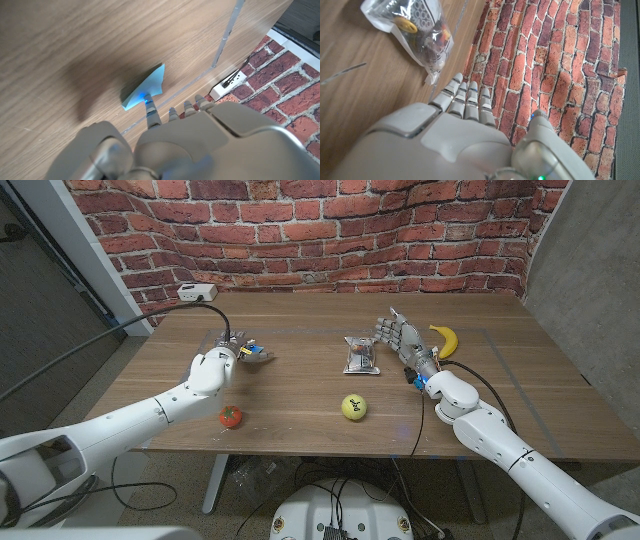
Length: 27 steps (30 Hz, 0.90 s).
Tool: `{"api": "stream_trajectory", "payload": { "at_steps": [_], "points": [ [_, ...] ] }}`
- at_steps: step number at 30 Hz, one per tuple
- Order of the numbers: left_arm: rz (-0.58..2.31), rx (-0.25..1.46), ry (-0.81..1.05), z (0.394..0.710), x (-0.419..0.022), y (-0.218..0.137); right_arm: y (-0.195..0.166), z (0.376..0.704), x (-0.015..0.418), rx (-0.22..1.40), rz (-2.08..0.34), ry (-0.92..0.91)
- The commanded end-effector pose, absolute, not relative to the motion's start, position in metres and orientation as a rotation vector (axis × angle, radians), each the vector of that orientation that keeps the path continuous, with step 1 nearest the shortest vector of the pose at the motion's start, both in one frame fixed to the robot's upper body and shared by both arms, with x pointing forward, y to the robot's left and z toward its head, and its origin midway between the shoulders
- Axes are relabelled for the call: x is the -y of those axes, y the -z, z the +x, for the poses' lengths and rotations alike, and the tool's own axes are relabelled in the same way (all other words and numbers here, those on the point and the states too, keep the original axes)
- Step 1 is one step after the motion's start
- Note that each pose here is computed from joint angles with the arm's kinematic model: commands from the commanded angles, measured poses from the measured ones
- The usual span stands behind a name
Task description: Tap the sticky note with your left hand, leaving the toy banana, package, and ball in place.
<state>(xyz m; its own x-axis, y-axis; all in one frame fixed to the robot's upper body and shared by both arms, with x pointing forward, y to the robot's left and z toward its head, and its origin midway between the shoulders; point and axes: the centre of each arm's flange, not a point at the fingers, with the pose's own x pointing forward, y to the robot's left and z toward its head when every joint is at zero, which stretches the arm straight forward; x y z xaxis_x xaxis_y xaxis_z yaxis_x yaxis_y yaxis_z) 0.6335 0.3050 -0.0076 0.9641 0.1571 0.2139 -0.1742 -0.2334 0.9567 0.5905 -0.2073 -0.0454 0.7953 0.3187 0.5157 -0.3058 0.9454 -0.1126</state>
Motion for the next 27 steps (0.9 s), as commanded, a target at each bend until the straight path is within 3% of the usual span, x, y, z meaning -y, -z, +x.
{"api": "stream_trajectory", "payload": {
  "at_steps": [1,27],
  "points": [
    [1.768,-0.017,-0.315,0.634,-0.316,0.011,0.047,0.595,0.201,0.545,-0.024,-0.344],
    [1.755,-0.046,-0.335,0.643,-0.336,0.003,0.045,0.600,0.193,0.529,-0.029,-0.339]
  ]
}}
